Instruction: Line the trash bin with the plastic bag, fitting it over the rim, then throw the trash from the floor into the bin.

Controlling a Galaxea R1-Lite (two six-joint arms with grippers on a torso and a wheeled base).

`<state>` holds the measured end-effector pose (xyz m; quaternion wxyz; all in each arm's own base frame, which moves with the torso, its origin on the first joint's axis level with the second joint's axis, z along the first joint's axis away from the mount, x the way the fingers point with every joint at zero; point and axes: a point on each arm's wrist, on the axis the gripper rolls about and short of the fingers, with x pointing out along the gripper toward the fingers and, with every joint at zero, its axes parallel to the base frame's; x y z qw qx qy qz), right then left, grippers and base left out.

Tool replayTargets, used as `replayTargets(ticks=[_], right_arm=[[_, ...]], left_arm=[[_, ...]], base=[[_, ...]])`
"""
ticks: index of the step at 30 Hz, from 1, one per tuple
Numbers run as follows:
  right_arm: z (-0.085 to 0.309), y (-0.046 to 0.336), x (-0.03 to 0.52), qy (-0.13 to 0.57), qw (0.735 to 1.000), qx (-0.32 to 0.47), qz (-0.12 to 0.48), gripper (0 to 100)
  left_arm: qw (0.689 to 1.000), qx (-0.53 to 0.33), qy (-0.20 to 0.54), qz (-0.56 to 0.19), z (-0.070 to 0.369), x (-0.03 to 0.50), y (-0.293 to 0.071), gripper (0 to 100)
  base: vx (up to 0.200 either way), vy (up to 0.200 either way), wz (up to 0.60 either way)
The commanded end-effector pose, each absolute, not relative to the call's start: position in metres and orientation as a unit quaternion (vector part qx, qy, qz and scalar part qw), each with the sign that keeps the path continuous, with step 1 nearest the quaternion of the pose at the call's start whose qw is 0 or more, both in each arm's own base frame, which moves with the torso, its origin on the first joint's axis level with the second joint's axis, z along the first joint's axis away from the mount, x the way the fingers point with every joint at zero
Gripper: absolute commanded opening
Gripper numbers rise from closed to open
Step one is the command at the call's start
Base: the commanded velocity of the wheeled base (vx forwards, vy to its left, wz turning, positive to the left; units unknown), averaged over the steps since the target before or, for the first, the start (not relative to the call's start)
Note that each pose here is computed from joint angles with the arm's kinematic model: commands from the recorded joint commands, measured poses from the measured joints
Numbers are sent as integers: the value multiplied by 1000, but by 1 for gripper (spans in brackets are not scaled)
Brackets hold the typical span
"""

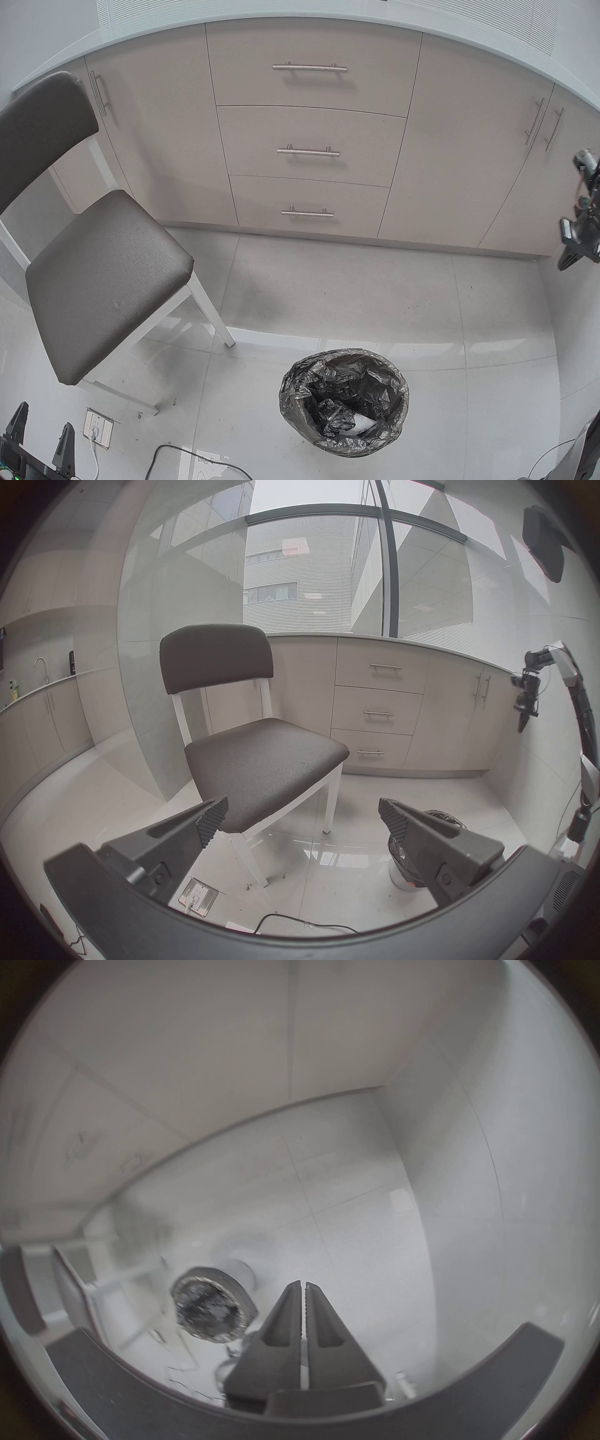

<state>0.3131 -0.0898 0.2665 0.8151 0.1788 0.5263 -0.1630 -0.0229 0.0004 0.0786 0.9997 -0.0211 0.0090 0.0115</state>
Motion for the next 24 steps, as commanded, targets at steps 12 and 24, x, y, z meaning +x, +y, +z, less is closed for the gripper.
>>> replayTargets(ticks=[12,24], right_arm=[[407,-63,70,175,894,374,-174,0],[395,55,-76,108,979,172,32,0]], left_arm=[[1000,-21,8,12,76,-23,0,100],[1000,-21,8,12,76,-23,0,100]], base=[[0,0,0],[0,0,0]])
